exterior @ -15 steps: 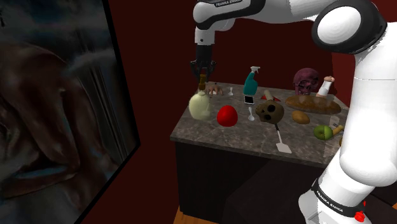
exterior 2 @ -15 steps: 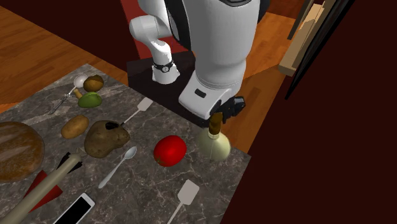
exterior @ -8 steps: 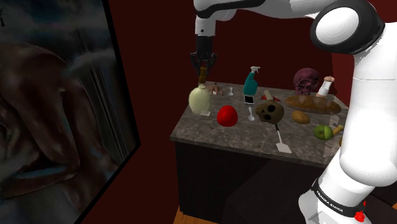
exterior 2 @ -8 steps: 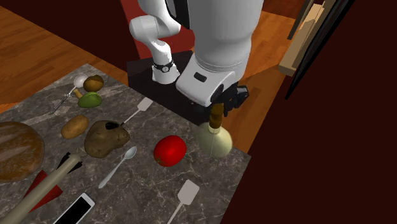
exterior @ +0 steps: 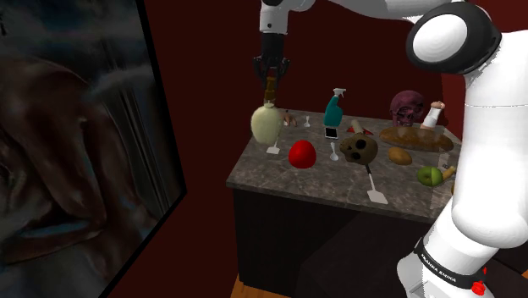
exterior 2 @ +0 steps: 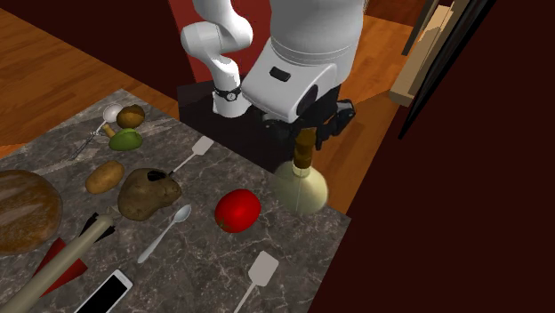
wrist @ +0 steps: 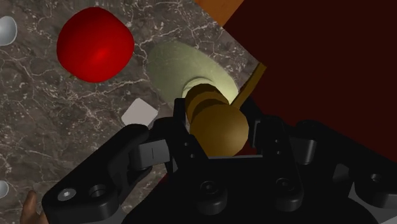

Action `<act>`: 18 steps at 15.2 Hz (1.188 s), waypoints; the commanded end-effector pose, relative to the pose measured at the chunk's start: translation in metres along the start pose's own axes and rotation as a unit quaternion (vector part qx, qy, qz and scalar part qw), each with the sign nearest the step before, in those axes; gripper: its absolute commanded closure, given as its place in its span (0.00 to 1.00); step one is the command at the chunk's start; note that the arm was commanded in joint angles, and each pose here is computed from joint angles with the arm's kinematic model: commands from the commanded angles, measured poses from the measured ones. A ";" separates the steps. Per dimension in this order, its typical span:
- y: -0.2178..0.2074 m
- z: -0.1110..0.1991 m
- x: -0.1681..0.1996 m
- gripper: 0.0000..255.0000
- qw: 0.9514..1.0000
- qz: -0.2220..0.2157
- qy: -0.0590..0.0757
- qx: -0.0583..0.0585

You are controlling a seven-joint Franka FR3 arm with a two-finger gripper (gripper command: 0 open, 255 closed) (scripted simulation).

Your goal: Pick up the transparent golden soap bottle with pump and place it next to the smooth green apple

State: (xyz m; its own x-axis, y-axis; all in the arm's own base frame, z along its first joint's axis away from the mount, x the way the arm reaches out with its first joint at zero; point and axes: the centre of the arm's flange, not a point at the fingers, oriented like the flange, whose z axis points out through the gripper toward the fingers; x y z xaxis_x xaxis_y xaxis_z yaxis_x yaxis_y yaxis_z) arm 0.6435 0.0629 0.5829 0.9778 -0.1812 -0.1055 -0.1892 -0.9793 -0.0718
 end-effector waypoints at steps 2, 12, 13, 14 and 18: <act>0.008 -0.012 -0.009 1.00 1.000 0.000 0.000 0.000; 0.103 -0.049 -0.093 1.00 1.000 0.000 0.000 0.000; 0.113 -0.053 -0.101 1.00 1.000 0.000 0.000 0.000; 0.122 -0.057 -0.110 1.00 1.000 0.000 0.000 0.000; 0.160 -0.072 -0.143 1.00 1.000 0.000 0.000 0.000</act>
State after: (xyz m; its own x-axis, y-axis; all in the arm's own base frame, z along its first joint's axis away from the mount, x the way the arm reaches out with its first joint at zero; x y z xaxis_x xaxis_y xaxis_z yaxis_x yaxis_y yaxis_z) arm 0.4892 -0.0675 0.6541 0.9776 -0.1822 -0.1056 -0.1901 -0.9792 -0.0712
